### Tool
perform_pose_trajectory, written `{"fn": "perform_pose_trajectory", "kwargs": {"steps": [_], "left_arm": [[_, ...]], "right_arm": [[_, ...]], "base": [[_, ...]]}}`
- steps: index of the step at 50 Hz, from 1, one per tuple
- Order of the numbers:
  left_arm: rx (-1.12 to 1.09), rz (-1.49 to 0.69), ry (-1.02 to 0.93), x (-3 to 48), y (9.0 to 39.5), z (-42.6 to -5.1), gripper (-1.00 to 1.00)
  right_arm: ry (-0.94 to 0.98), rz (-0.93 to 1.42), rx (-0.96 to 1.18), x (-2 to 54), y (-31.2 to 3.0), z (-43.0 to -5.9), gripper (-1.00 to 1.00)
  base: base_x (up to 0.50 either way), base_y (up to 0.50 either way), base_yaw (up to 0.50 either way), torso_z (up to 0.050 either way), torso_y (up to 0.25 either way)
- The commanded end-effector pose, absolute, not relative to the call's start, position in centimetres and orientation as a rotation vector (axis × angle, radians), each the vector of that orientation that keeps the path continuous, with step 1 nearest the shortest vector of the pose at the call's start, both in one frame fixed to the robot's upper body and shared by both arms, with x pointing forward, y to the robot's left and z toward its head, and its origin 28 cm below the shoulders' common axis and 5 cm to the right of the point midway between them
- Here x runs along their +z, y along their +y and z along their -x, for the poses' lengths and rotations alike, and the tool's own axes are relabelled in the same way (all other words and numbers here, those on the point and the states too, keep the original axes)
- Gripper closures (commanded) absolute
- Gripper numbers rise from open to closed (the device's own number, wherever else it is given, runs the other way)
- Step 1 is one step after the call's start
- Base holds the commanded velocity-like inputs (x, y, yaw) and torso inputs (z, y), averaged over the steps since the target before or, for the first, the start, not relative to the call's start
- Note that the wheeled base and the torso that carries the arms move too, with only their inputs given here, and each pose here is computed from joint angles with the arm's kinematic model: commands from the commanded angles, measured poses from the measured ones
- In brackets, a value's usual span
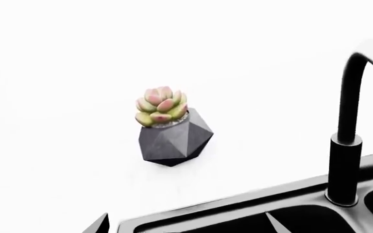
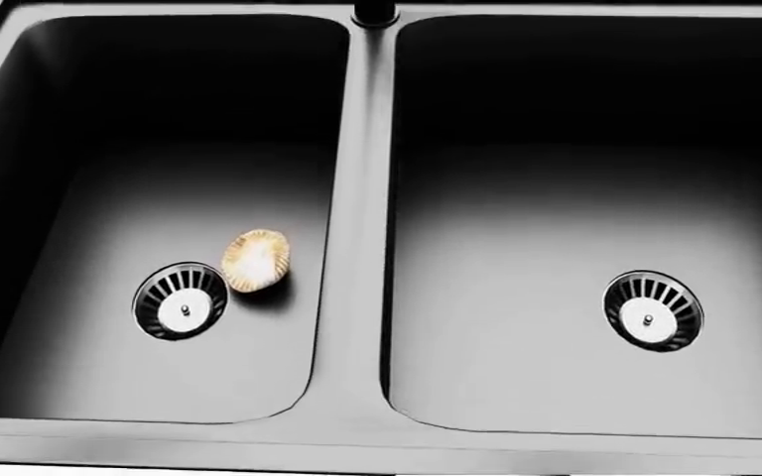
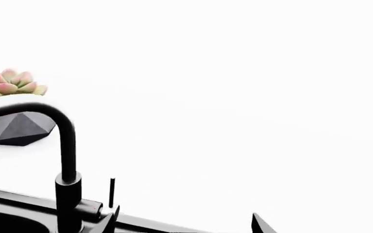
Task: Turn on the sink faucet.
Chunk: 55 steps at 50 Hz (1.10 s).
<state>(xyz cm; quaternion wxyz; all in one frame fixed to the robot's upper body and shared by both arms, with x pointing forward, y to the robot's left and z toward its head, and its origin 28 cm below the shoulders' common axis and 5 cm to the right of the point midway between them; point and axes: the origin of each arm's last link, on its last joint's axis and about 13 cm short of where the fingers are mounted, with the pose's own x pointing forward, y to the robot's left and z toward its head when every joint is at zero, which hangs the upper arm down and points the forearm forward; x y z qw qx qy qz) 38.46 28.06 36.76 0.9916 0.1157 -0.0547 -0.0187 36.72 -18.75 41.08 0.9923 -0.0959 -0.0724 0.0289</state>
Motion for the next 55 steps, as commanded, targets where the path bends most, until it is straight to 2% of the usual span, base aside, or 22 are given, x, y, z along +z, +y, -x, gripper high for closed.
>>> {"fn": "perform_pose_trajectory", "kwargs": {"steps": [1, 55], "left_arm": [[-0.037, -0.229, -0.1, 36.4, 27.9, -38.6, -1.0], [-0.025, -0.208, -0.075, 35.1, 28.6, -38.6, -1.0]], "right_arm": [[-0.137, 0.186, 0.063, 41.1, -18.7, -36.7, -1.0], [-0.124, 0.132, 0.1, 41.0, -18.7, -36.7, -1.0]], "base": [[0.27, 0.0, 0.0, 0.0, 0.0], [0.27, 0.0, 0.0, 0.0, 0.0]]}}
